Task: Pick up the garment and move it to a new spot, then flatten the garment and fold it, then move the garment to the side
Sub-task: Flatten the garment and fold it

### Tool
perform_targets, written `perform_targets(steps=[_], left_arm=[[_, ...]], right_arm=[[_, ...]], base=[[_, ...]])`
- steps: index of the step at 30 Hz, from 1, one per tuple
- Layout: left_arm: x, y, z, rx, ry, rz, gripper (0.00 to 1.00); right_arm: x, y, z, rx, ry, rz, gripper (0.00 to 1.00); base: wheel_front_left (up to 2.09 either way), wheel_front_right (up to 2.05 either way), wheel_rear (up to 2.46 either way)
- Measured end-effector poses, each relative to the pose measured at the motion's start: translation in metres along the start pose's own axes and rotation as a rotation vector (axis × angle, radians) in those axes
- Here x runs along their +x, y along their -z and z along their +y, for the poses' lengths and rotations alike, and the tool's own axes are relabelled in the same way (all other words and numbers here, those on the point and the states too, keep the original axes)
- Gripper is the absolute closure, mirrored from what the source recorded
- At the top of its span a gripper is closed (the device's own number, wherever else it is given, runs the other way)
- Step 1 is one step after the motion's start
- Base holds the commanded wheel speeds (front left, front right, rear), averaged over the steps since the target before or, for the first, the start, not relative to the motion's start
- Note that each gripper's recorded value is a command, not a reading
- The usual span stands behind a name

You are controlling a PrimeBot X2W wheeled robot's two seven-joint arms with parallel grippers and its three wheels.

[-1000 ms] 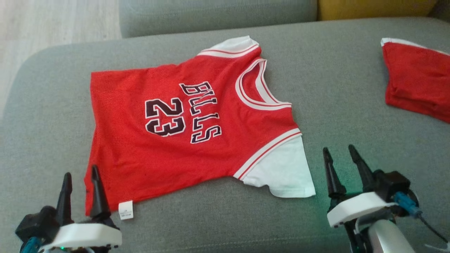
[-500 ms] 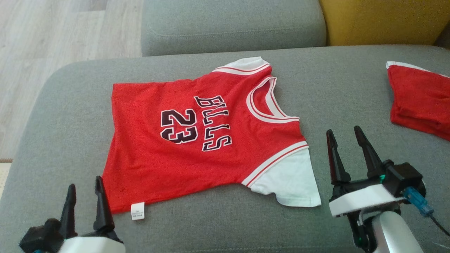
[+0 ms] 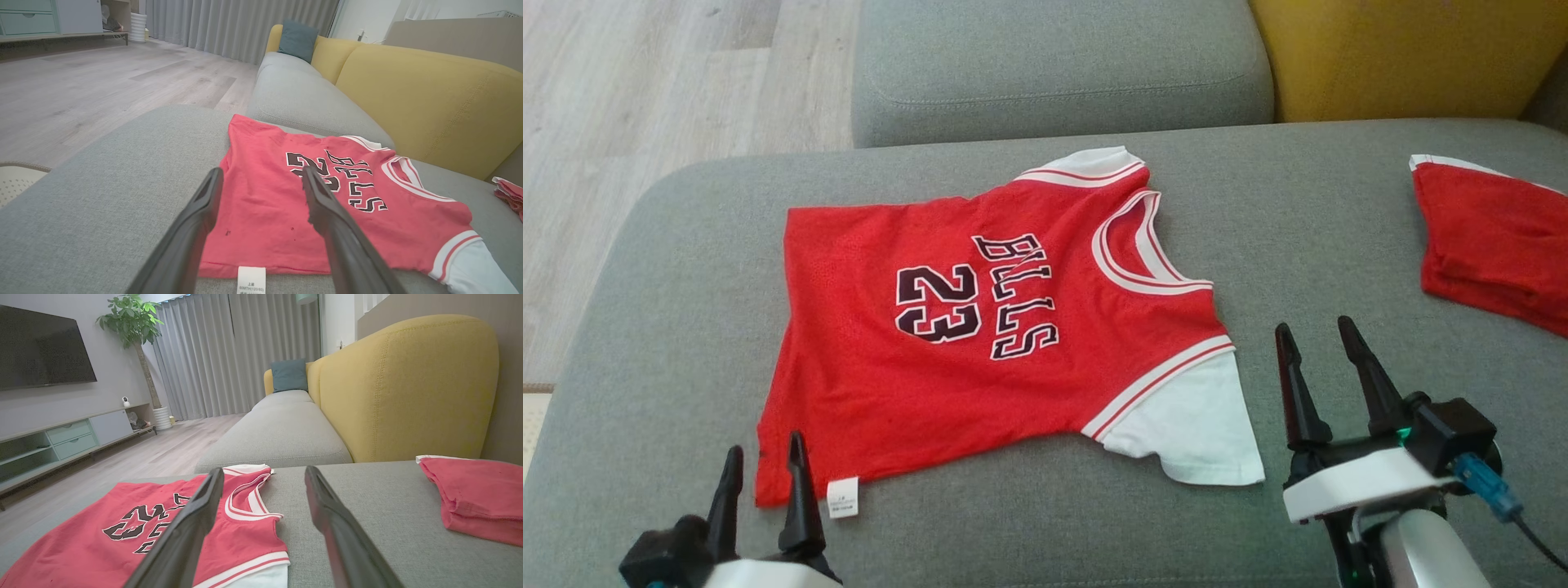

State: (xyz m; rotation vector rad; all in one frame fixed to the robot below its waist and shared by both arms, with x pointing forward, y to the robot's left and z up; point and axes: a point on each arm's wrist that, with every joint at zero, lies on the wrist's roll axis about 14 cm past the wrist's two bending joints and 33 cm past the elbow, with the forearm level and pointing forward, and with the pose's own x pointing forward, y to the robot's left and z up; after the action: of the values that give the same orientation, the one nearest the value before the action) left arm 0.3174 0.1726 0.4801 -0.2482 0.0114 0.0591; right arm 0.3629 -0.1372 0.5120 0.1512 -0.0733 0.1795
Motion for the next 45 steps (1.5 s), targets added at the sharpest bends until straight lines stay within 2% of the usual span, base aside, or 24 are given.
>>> perform_targets(steps=[16,21,29,33,39,45], left_arm=[[-0.002,0.014,0.002,0.015,-0.003,0.044,0.0],[-0.001,0.019,-0.001,0.014,0.009,0.062,0.0],[0.002,0.031,0.003,0.014,-0.005,0.104,0.0],[0.008,0.035,0.003,0.012,-0.002,0.118,0.0],[0.011,0.037,0.005,0.011,-0.013,0.123,0.0],[0.007,0.035,0.012,0.013,-0.035,0.119,0.0]], right_arm=[[-0.001,0.019,-0.002,-0.001,0.005,0.061,0.0],[-0.009,0.05,-0.013,-0.005,0.038,0.2,0.0],[-0.062,0.129,-0.017,0.05,0.082,0.511,0.0],[-0.06,0.141,-0.013,0.06,0.069,0.551,0.0],[-0.038,0.141,-0.004,0.05,0.026,0.536,0.0],[-0.046,0.16,0.002,0.057,0.008,0.613,0.0]], base=[[0.0,0.0,0.0],[0.0,0.0,0.0],[0.0,0.0,0.0],[0.0,0.0,0.0],[0.0,0.0,0.0],[0.0,0.0,0.0]])
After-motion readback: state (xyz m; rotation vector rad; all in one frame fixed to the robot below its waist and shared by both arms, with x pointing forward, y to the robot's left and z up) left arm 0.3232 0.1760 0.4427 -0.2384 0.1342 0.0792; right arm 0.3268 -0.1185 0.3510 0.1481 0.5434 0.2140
